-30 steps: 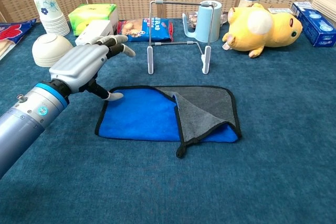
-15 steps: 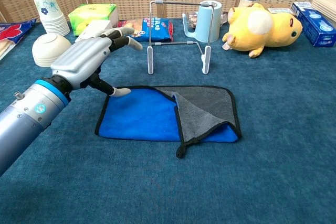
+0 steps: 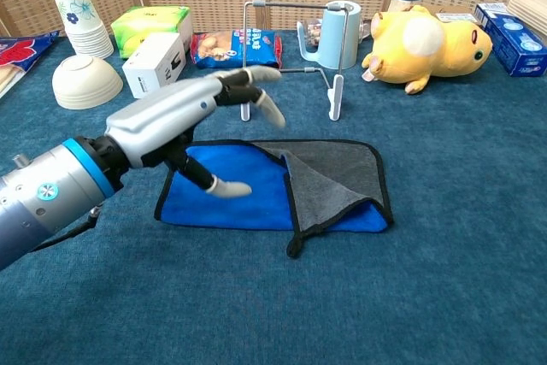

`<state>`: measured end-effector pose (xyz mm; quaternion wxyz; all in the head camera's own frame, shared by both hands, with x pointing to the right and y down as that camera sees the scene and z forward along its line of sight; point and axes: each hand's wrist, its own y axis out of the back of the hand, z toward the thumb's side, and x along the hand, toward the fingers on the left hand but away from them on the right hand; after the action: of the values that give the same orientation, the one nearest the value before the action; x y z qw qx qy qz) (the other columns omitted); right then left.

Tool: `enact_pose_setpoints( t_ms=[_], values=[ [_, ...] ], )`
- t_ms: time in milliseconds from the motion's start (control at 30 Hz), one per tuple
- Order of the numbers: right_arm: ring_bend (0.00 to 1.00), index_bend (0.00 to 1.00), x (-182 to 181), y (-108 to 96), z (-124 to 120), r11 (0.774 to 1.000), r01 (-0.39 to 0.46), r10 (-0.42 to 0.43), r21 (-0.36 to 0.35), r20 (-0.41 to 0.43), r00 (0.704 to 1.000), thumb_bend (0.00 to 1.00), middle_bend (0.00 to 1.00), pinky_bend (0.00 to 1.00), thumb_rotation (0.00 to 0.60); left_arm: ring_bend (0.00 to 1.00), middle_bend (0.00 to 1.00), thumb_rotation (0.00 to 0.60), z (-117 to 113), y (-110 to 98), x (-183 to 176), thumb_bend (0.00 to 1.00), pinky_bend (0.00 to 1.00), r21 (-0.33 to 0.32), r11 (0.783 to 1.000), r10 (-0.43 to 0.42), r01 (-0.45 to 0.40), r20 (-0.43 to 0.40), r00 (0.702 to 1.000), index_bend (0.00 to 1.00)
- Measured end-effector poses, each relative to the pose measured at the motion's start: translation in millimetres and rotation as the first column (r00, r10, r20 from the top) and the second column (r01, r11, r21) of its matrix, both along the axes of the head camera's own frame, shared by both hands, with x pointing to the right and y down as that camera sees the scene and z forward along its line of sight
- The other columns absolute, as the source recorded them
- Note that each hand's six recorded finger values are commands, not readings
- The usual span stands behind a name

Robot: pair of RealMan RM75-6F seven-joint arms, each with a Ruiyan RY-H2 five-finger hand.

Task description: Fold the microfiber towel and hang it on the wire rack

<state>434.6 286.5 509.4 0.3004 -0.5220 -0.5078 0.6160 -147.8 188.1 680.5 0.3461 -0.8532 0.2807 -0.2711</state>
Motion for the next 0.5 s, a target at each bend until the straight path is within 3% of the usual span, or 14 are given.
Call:
enact_pose_setpoints(
  t_ms=[167,500],
  values=[
    [0.0,0.04,1,0,0,1.0,0.003,-0.003,-0.001,-0.001,1.0,0.31,0.03,0.0,0.6,0.0,0.06,0.6,-9,9,8,0.24,0.0,0.008,0.998,0.069,-0.069,0.011,0.998,0.32],
    [0.0,0.15,-18,-18,13,0.988,0.144,-0.143,-0.048,0.024,0.989,0.32,0.07,0.0,0.6,0.0,0.07,0.6,-26,3,-31,0.24,0.0,0.056,0.998,0.015,-0.019,0.081,0.997,0.3]
  ],
)
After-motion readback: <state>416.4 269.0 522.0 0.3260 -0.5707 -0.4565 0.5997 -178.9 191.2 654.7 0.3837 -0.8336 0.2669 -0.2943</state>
